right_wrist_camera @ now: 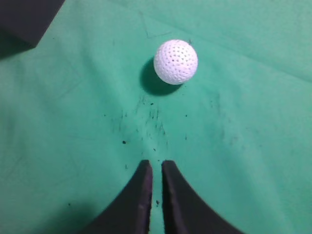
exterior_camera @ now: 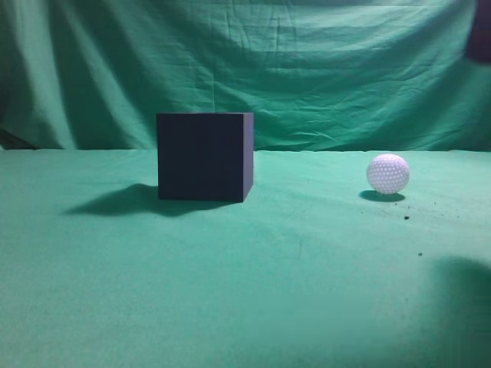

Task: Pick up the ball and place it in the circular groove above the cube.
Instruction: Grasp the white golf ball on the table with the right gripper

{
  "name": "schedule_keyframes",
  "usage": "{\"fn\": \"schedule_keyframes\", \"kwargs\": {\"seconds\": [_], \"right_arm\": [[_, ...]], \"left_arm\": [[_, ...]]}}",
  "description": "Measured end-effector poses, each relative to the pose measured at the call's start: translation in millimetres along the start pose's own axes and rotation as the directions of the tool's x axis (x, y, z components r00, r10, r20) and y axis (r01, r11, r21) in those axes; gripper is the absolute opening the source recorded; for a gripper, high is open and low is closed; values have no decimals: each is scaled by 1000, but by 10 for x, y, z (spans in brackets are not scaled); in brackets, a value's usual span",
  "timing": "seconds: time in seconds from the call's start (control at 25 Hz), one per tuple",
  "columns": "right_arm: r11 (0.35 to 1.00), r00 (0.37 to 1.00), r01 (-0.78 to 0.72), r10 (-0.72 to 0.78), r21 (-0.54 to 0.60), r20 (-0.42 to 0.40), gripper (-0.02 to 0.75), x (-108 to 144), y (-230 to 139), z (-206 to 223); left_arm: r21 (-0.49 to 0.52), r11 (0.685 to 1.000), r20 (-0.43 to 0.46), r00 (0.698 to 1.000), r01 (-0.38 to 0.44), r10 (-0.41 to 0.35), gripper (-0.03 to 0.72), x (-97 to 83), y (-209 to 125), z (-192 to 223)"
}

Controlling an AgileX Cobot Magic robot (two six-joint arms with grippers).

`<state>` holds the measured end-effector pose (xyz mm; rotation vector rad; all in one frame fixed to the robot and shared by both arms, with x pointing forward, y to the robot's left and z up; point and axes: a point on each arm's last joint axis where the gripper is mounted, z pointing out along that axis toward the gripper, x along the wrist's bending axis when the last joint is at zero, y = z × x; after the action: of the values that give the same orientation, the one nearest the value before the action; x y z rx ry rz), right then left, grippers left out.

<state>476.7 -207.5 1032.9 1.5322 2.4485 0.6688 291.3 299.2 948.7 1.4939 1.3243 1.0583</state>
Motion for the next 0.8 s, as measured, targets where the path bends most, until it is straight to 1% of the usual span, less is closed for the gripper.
{"fn": "schedule_keyframes", "kwargs": {"seconds": [0.04,0.16,0.2,0.24,0.32,0.36,0.4,0.44,0.48,0.52,0.56,0.6,0.8], "right_arm": [[999,1000,8,-8,32,-11,0,11,73,85],[993,999,22,-19,112,-31,147,10,268,319],[990,999,25,-21,136,-35,209,2,331,398],[990,999,25,-21,136,-35,209,2,331,398],[985,999,31,-24,169,-41,348,-14,443,534],[984,999,31,-24,177,-41,457,-40,569,651],[982,999,32,-25,184,-40,495,-55,616,722],[982,999,32,-25,186,-40,512,-68,671,784],[982,999,32,-25,188,-40,495,-80,720,846],[981,999,30,-23,190,-40,495,-90,758,895],[981,999,30,-23,193,-39,536,-102,797,954],[980,999,31,-24,197,-39,521,-113,829,1011],[971,999,39,-33,235,-30,521,-161,858,1241]], "left_arm": [[0,1000,0,1000,0,0,0,0,0,0],[0,1000,0,1000,0,0,0,0,0,0],[0,1000,0,1000,0,0,0,0,0,0],[0,1000,0,1000,0,0,0,0,0,0],[0,1000,0,1000,0,0,0,0,0,0],[0,1000,0,1000,0,0,0,0,0,0],[0,1000,0,1000,0,0,0,0,0,0],[0,1000,0,1000,0,0,0,0,0,0],[0,1000,0,1000,0,0,0,0,0,0],[0,1000,0,1000,0,0,0,0,0,0],[0,1000,0,1000,0,0,0,0,0,0],[0,1000,0,1000,0,0,0,0,0,0],[0,1000,0,1000,0,0,0,0,0,0]]}}
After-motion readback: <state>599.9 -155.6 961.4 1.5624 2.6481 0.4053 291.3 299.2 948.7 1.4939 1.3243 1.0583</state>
